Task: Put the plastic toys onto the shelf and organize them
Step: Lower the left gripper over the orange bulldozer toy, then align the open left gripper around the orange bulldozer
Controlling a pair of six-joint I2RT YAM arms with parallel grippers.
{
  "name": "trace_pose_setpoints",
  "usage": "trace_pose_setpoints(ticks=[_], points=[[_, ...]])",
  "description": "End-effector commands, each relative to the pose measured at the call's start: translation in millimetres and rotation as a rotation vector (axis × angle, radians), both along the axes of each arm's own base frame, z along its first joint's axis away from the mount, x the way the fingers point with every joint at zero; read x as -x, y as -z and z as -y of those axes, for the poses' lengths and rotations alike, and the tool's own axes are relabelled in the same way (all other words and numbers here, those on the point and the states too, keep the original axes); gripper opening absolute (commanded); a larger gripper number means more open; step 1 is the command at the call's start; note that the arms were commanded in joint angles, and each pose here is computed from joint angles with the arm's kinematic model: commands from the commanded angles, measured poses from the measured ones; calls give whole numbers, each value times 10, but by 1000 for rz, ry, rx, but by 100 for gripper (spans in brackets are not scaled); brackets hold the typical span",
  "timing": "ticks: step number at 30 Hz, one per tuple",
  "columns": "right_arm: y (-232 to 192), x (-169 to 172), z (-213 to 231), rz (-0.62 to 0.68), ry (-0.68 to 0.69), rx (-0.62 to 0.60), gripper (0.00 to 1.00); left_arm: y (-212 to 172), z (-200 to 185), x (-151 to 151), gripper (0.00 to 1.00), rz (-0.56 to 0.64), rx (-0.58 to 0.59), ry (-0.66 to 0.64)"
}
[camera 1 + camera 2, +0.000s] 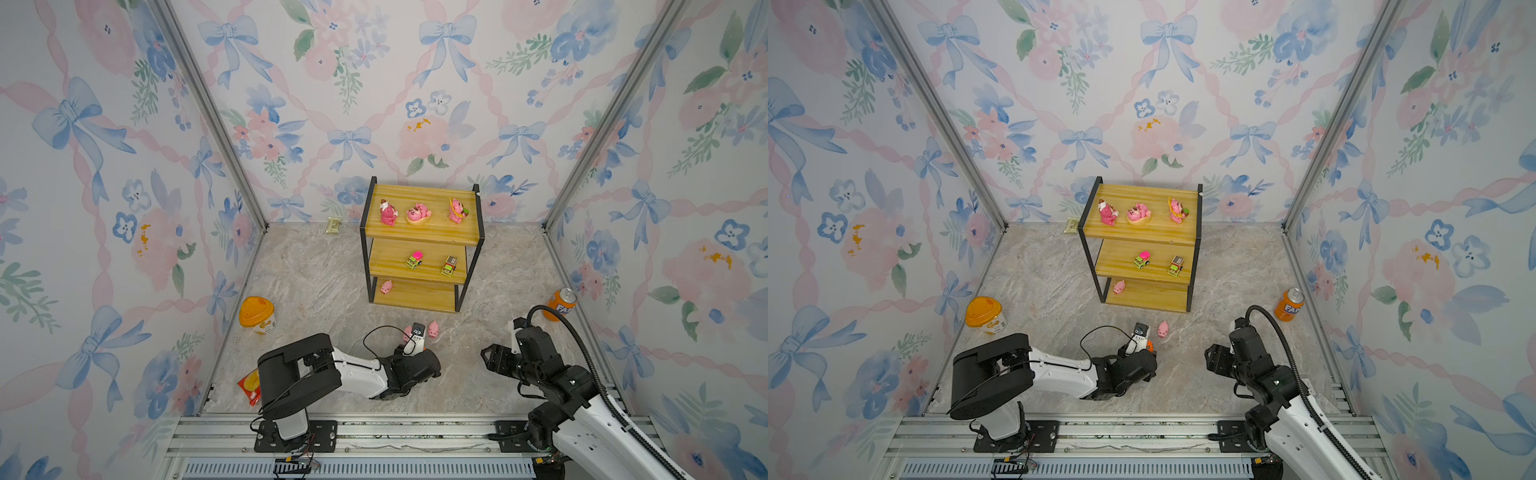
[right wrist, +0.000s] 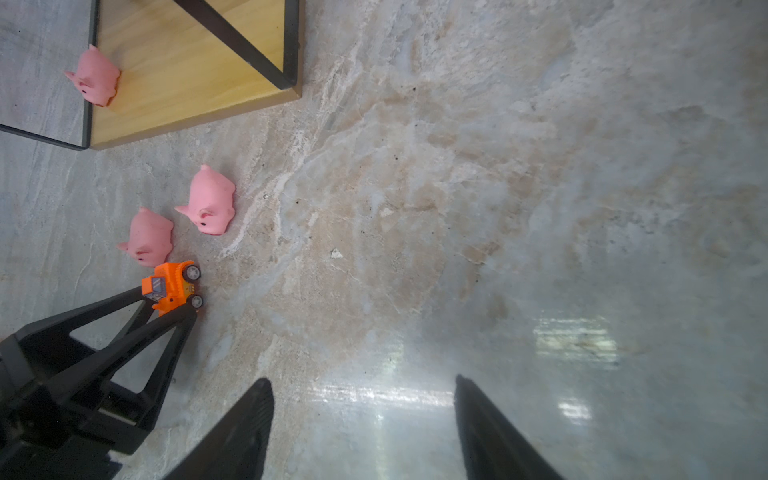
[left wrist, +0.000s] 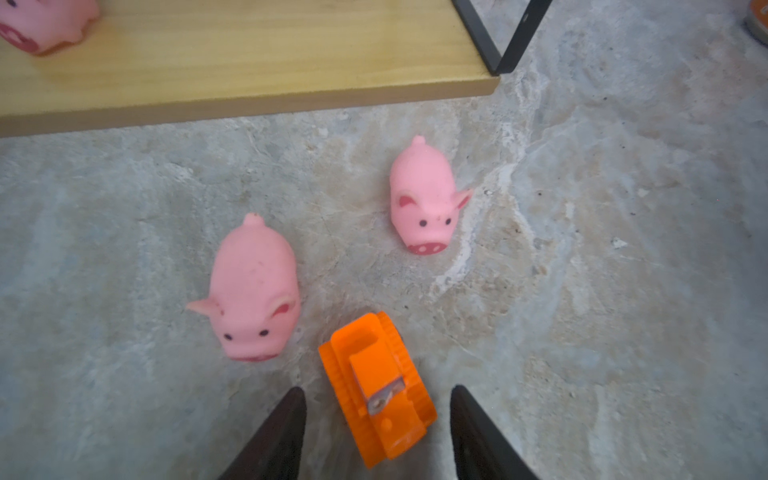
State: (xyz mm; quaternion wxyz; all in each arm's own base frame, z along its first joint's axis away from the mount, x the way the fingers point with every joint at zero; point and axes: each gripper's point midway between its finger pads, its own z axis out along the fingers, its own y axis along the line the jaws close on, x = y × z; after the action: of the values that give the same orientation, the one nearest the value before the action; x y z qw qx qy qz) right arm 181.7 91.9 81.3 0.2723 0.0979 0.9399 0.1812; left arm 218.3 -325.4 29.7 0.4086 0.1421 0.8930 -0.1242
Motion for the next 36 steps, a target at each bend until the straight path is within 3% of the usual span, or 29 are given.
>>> trace_pose_setpoints(ticks=[1,12,25,33,36], points=[[56,6,19,-11,11,1,71,45,19,-44,53,2,-38,13],[76,-19,-10,-21,1,2,71,57,31,-26,40,-17,-43,54],[89,-37,-27,-24,-1,-1,71,-265,198,48,39,3,7,266],[114,-39,-31,-31,1,-2,71,-479,-28,-18,40,7,76,262],[117,-43,-33,-31,2,-3,71,-517,-115,-11,45,8,97,241]])
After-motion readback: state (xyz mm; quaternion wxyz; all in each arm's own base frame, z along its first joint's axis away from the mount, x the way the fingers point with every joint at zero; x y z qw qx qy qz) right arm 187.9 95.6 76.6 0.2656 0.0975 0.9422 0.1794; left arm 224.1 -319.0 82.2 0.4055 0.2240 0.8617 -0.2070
